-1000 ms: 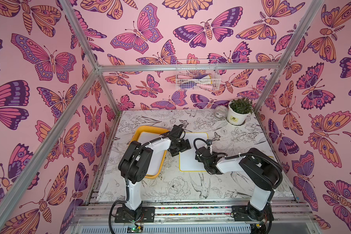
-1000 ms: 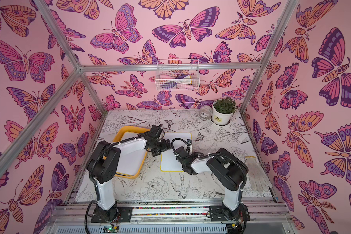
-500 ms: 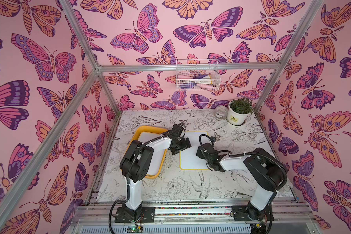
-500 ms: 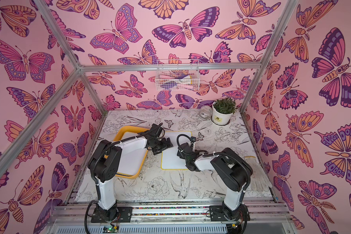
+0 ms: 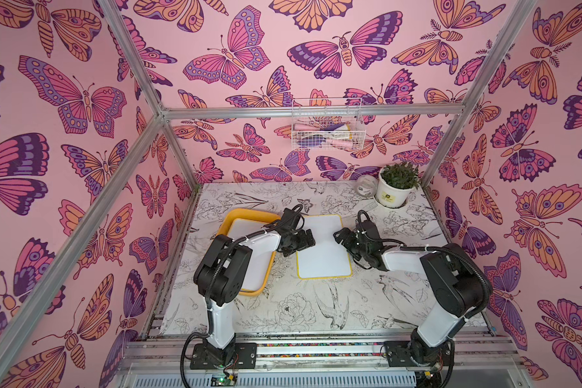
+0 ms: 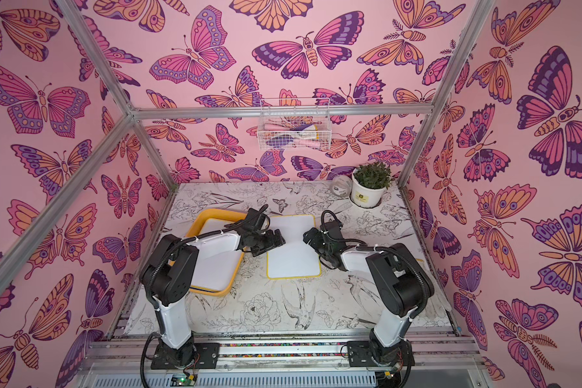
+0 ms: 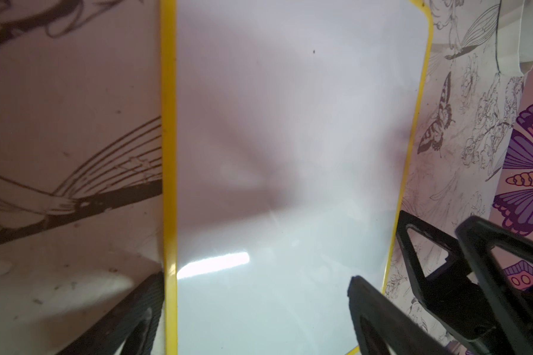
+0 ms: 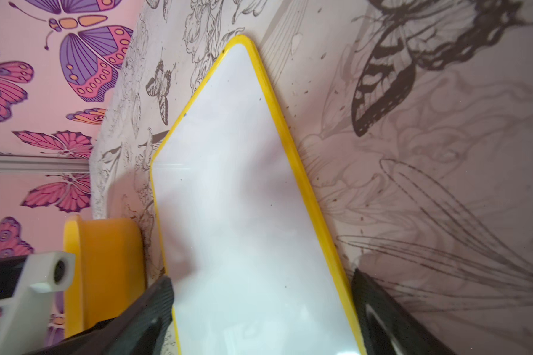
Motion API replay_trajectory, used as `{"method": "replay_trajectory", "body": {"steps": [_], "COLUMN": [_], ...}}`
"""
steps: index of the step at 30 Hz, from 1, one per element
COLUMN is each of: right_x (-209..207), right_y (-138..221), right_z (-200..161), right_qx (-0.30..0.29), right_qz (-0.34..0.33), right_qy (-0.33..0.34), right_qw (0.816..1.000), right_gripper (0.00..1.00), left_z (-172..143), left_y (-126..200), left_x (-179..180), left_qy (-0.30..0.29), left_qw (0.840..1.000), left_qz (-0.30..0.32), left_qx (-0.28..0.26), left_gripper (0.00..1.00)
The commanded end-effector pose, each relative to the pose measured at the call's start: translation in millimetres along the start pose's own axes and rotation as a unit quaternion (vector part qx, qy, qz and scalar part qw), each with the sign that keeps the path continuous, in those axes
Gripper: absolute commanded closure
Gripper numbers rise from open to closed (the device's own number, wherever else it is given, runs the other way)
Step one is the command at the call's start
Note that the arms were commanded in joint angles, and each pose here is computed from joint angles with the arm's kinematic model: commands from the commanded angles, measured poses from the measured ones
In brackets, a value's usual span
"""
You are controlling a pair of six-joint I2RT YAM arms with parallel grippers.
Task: Put the whiteboard into the storage box
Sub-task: Pick up the whiteboard at the center of the board.
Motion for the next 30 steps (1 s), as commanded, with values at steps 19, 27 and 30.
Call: {"method": "replay_trajectory", "body": {"steps": [19,27,30], "right_x": [-38,-43,-46], "right_y": [-7,-5,-4], "right_z": [-50,-49,-51], "right_qx": [0.185,0.181,0.178], "right_qz": [0.077,0.074,0.073], "right_qy": [-0.236,-0.254,-0.254], "right_qw": [0.951,0.947,0.948], "right_gripper": [0.08,0.08,0.08], "left_z": [-45,-45,-45], "left_y": [-36,-35,-35], "left_x": [53,54,54], "left_qy": [0.031,0.035,0.038], "left_qw": [0.991,0.991,0.991], "left_qz": [0.065,0.064,0.064], "left_qx": [0.115,0.115,0.114], "left_gripper": [0.05,0.05,0.06]}}
Point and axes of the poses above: each gripper's point midway between its finger pads, its own y axis back along the fingers, its own x axis along the line the jaws close on, z = x × y, the point moved 9 cm from there along y, back along the fingers, and after that the axes turned 13 degrees about y, right-handed, at the moved point
